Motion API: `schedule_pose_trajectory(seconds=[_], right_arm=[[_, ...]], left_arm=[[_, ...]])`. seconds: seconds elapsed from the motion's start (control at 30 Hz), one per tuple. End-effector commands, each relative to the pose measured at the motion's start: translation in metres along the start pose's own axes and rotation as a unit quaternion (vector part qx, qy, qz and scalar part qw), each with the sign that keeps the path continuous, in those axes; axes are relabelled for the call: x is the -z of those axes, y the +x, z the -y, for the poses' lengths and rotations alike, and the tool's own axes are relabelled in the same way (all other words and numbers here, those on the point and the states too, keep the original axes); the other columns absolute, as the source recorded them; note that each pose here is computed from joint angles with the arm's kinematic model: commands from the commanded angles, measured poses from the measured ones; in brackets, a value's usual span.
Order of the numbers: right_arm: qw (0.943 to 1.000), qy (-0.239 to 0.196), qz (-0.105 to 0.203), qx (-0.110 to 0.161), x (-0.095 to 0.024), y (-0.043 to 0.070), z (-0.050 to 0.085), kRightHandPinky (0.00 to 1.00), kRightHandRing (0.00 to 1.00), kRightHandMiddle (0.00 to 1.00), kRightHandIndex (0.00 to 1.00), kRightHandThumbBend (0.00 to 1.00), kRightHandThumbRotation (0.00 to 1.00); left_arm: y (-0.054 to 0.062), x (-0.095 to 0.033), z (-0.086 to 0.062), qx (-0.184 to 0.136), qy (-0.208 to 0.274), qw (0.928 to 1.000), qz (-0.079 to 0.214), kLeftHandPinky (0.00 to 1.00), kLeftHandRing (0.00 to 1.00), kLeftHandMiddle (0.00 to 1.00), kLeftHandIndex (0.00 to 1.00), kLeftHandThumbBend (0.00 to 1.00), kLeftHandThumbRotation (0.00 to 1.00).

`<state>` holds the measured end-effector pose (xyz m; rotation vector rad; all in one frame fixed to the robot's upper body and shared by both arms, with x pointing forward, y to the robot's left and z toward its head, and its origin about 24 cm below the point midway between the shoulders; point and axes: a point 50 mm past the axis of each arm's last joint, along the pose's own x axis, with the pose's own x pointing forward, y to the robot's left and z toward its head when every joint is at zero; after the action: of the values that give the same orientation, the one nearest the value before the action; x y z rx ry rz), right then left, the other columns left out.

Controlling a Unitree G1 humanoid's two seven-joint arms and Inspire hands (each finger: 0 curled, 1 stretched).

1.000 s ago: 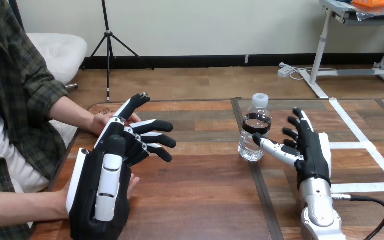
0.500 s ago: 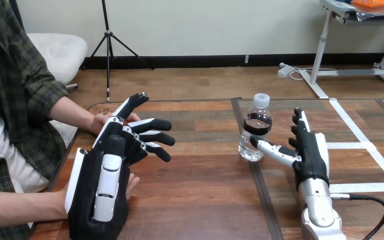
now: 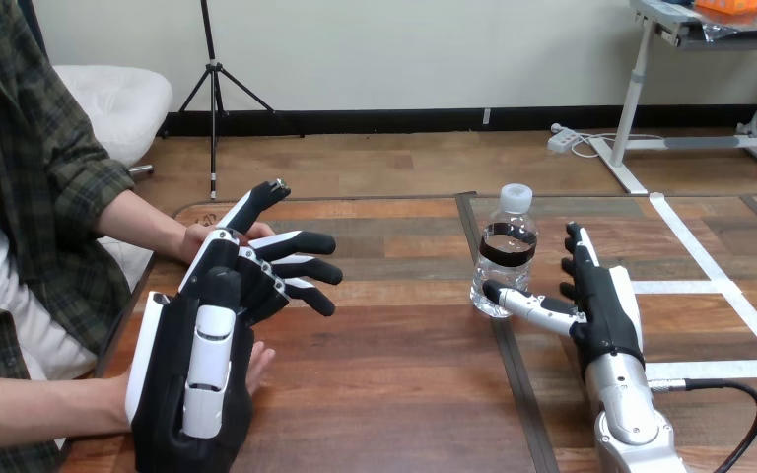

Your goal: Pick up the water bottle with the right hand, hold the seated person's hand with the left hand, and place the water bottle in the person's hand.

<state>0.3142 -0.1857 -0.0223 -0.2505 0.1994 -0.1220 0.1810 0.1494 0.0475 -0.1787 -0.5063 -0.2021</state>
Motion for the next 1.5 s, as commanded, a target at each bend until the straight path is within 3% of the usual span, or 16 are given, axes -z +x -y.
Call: schedule_pose_trajectory(seconds=[0.0,0.37,0.73,1.47], right_arm=[[0.9985,-0.015,0.052,-0.006,-0.042,0.022,0.000,0.91,0.95,0.99,1.00,0.79,0.17],[0.9989,-0.028,0.035,-0.013,-0.045,0.026,-0.004,0.87,0.93,0.98,0.98,0.80,0.20],[0.9983,-0.047,0.031,-0.017,-0.049,0.028,-0.008,0.87,0.93,0.96,0.96,0.78,0.14],[0.9959,-0.078,0.039,-0.021,-0.058,0.032,-0.015,0.88,0.93,0.96,0.96,0.77,0.15]], left_arm=[[-0.009,0.002,0.009,-0.010,-0.013,0.9998,-0.007,0.43,0.58,0.66,0.84,0.48,0.94],[-0.010,0.003,0.011,-0.015,-0.015,0.9998,-0.006,0.43,0.58,0.66,0.84,0.48,0.93],[-0.012,0.004,0.013,-0.020,-0.016,0.9996,-0.010,0.43,0.58,0.65,0.83,0.50,0.93],[-0.016,0.006,0.014,-0.026,-0.018,0.9995,-0.009,0.43,0.58,0.66,0.85,0.50,0.95]])
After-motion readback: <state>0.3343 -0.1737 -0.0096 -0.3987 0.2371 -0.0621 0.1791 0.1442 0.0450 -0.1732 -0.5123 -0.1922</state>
